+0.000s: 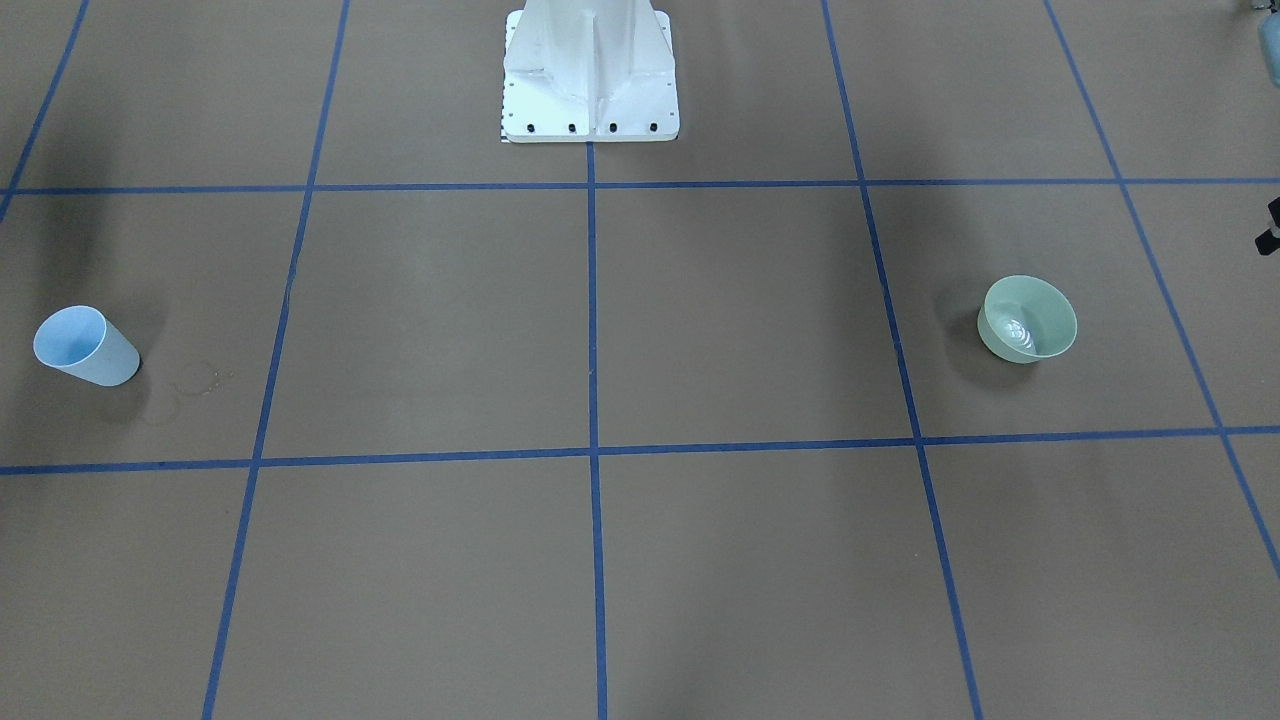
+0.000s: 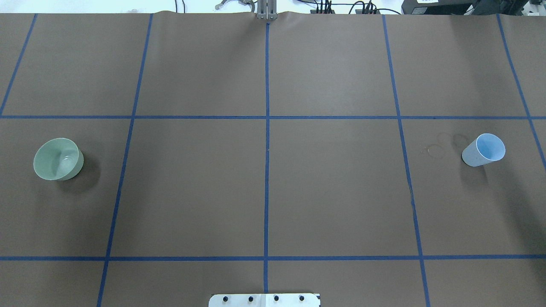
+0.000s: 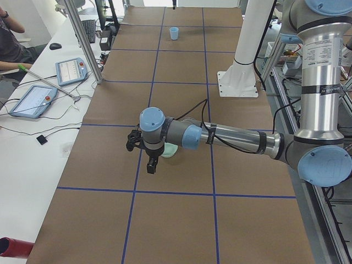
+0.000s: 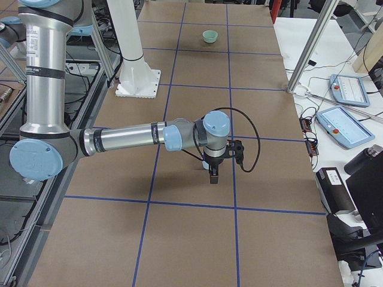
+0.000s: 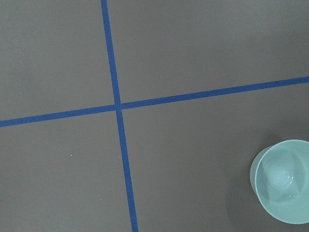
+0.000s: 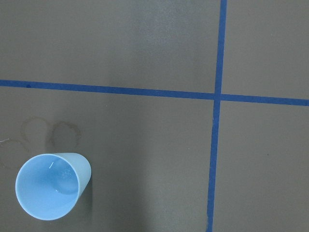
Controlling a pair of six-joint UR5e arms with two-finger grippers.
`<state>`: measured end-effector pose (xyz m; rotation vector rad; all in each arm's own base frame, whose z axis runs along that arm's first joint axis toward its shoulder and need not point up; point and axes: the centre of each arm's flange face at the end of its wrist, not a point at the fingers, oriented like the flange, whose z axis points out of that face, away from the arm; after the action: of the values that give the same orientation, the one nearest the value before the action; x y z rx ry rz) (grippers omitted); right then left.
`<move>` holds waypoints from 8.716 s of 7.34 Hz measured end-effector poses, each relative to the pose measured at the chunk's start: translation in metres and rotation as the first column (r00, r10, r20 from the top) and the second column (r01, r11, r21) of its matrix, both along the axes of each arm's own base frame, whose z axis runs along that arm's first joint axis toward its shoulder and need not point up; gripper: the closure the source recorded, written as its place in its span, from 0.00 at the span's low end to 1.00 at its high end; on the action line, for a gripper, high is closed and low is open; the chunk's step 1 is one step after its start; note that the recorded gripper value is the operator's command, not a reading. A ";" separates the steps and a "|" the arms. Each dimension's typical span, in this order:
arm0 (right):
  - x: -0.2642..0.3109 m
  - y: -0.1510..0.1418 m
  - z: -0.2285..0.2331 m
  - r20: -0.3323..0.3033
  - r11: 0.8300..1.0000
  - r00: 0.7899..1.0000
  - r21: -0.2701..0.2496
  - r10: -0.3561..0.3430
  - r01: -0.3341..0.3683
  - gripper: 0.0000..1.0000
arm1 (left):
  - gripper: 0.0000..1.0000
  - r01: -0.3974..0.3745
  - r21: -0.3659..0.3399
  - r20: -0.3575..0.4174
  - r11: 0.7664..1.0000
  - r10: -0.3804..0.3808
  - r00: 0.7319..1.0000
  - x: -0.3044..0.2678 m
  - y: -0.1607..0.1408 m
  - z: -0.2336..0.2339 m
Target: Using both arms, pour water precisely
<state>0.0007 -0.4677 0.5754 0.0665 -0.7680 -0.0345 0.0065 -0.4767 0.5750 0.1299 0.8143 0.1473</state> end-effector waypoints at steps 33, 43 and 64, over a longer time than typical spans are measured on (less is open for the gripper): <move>-0.015 0.000 -0.001 0.013 0.999 0.999 0.039 -0.032 0.032 0.00 | 1.00 0.051 -0.389 -0.143 0.920 -0.115 0.983 0.570 -0.035 -0.365; -0.016 0.000 -0.003 0.013 0.998 0.999 0.050 -0.041 0.040 0.00 | 0.34 0.051 -0.394 -0.134 0.918 -0.112 0.985 0.573 -0.034 -0.360; -0.155 0.082 0.067 0.076 0.811 0.978 0.573 -0.195 0.117 0.02 | 0.00 0.194 -0.435 -0.158 0.879 -0.287 0.945 0.415 -0.018 -0.301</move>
<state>-0.1540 -0.3856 0.6422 0.5812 -0.8742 -0.4238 0.4213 -0.4950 0.2744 -0.1587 1.0249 -0.2856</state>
